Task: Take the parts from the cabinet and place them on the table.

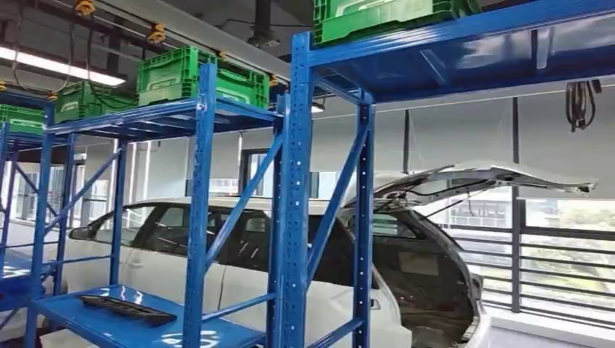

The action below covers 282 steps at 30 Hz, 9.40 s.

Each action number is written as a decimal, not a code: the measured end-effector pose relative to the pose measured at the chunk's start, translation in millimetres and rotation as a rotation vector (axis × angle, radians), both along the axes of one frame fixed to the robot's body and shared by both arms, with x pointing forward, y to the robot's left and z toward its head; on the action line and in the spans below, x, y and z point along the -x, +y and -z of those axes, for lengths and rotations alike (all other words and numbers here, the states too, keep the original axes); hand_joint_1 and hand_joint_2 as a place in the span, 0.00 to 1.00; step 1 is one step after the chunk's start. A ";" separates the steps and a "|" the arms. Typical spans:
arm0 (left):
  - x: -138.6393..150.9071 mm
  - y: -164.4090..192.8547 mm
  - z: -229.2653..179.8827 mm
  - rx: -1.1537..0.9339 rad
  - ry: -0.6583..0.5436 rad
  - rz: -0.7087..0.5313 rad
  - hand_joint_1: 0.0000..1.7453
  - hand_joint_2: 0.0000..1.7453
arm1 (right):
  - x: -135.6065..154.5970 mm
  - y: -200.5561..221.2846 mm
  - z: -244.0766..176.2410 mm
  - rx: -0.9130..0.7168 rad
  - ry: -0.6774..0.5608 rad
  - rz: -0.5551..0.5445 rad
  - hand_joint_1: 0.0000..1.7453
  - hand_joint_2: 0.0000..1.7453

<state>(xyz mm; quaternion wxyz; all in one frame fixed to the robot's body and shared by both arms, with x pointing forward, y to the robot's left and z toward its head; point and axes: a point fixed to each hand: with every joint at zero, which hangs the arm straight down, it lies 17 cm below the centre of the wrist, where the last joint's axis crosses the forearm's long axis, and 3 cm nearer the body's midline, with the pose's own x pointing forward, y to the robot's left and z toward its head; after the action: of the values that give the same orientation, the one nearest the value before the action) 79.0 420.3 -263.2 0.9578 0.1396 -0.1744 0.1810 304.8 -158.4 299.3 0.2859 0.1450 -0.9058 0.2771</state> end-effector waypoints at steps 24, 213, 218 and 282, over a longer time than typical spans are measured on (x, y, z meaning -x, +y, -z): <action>-18.2 -17.7 0.0 0.018 -0.031 0.015 0.00 0.00 | 17.6 64.2 4.9 0.081 -0.012 -0.128 1.00 1.00; -33.5 -62.8 2.6 0.062 -0.066 0.000 0.00 0.00 | 54.8 173.3 35.8 0.077 0.171 -0.478 1.00 1.00; -35.7 -62.4 2.1 0.061 -0.069 0.002 0.00 0.00 | 54.4 172.3 37.3 0.077 0.176 -0.475 1.00 1.00; -34.8 -65.5 1.6 0.065 -0.084 0.012 0.00 0.00 | 40.2 158.2 33.7 -0.018 0.237 -0.429 1.00 1.00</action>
<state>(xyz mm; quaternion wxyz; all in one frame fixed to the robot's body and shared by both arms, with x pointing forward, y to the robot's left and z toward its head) 113.8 354.9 -264.8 0.9547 0.0998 -0.2092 0.1866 264.6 -0.2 265.6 0.3235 0.3683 -0.8167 0.3045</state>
